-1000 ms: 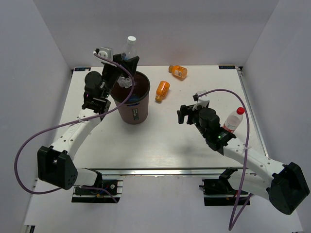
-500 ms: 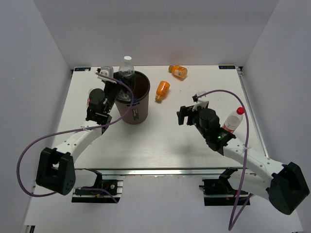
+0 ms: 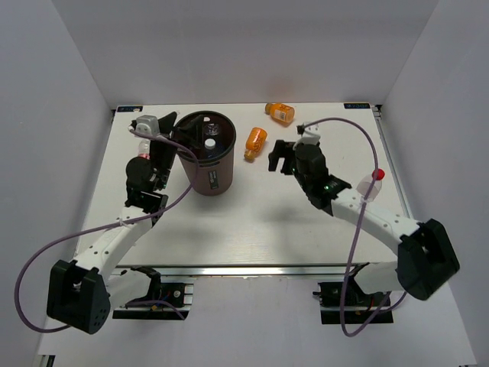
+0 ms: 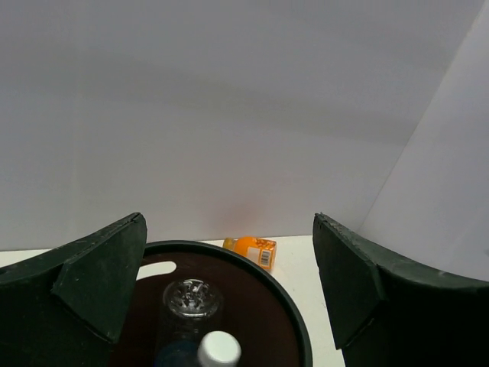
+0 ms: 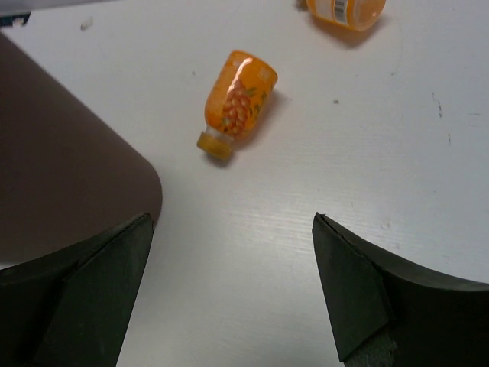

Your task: Put the plastic bottles in the bin

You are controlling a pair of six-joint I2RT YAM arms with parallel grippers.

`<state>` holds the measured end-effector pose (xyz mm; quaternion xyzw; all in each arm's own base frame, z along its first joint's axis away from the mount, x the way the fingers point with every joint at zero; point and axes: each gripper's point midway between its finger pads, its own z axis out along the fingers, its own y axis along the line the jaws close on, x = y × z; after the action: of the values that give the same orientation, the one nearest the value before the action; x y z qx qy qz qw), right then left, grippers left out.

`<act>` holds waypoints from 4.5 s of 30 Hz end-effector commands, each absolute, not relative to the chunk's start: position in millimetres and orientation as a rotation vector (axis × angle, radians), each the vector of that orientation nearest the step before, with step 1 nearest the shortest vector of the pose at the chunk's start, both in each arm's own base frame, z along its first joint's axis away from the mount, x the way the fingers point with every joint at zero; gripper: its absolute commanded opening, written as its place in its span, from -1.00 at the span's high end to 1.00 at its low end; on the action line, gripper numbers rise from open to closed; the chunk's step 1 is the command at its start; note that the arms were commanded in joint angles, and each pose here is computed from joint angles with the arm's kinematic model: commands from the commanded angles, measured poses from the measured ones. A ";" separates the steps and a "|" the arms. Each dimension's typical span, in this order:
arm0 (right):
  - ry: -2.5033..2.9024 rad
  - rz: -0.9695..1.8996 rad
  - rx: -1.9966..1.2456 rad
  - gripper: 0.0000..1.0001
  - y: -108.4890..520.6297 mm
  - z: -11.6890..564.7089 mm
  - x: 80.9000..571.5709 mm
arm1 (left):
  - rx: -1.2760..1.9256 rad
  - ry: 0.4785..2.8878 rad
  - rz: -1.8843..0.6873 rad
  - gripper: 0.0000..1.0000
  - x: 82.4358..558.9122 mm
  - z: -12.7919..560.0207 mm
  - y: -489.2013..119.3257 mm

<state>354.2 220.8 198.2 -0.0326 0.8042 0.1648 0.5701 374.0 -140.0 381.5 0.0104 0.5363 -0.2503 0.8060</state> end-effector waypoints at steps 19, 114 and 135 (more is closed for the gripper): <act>2.073 0.473 0.229 -0.79 262.1 177.9 502.0 | -0.550 1.471 -0.208 -0.96 323.4 309.2 -31.7; 1.821 -0.264 0.538 -0.79 4.9 295.9 272.9 | -0.641 1.608 -0.148 -0.96 307.5 276.1 -21.5; 1.917 -0.476 0.532 -0.79 -55.9 212.1 306.4 | -0.610 1.628 -0.171 -0.96 309.8 278.2 -28.2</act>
<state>280.6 -56.7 194.5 0.2273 0.8250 -0.2235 0.4667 307.5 -23.9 259.8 -0.2720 0.7235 -0.0575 0.6318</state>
